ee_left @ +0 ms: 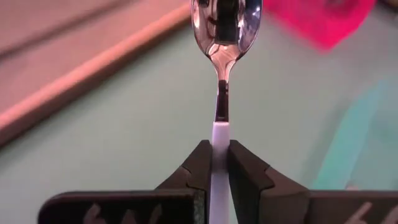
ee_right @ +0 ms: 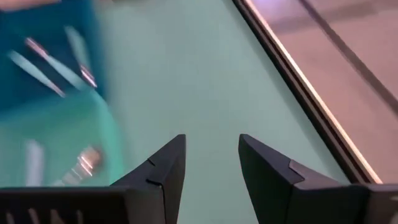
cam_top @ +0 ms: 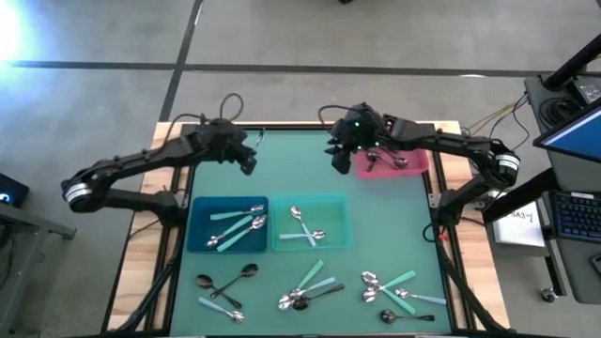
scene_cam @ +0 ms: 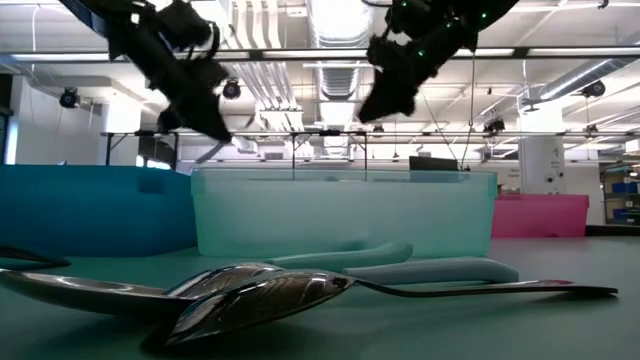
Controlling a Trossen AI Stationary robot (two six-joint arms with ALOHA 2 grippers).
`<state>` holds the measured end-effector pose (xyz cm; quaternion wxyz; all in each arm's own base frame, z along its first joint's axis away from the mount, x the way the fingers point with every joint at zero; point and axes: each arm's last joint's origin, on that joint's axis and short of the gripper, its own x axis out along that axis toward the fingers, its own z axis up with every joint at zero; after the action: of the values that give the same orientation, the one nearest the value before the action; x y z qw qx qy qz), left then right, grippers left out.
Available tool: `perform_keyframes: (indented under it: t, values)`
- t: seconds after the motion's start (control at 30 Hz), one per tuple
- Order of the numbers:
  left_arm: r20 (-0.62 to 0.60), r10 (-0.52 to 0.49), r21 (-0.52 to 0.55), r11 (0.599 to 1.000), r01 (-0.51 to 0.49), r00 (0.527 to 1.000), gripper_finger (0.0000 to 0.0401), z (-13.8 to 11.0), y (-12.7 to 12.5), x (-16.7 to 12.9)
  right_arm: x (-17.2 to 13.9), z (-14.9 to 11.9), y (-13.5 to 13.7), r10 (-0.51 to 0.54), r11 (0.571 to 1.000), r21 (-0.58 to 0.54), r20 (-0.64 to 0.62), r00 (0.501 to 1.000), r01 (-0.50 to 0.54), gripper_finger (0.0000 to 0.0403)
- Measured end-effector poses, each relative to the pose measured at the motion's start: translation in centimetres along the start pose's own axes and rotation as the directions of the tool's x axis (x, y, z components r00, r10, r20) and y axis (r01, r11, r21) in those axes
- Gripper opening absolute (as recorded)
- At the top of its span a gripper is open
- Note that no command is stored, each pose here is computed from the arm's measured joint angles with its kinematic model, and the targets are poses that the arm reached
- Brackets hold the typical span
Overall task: Sort silverware by color (type)
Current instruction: Put the blue spoon into the green bin
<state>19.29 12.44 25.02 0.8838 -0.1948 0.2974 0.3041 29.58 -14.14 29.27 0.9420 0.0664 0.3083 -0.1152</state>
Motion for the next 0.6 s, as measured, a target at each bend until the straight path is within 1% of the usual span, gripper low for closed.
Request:
perform_keyframes:
  t: [0.07,0.17,0.27,0.43,0.6]
  values:
    - [0.096,-0.036,0.007,0.999,0.036,0.995,0.0016,0.8,-0.4,-0.6,0.3,0.6,0.1,0.073,0.997,-0.015,0.118,0.990,-0.071,0.0139]
    - [0.228,-0.117,0.032,0.993,0.112,0.967,0.0016,2.1,-1.2,-1.4,0.5,1.2,0.3,0.168,0.986,-0.041,0.272,0.948,-0.163,0.0139]
    - [0.306,-0.192,0.065,0.981,0.181,0.932,0.0016,2.8,-1.9,-1.7,0.7,1.5,0.4,0.196,0.980,-0.062,0.376,0.905,-0.187,0.0139]
    - [0.428,-0.272,0.118,0.962,0.246,0.862,0.0016,4.0,-3.5,-1.5,0.9,1.6,0.5,0.231,0.972,-0.076,0.442,0.867,-0.220,0.0139]
    - [0.517,-0.327,0.158,0.945,0.288,0.791,0.0016,4.8,-4.7,-0.8,1.5,1.5,0.6,0.244,0.969,-0.080,0.433,0.868,-0.232,0.0139]
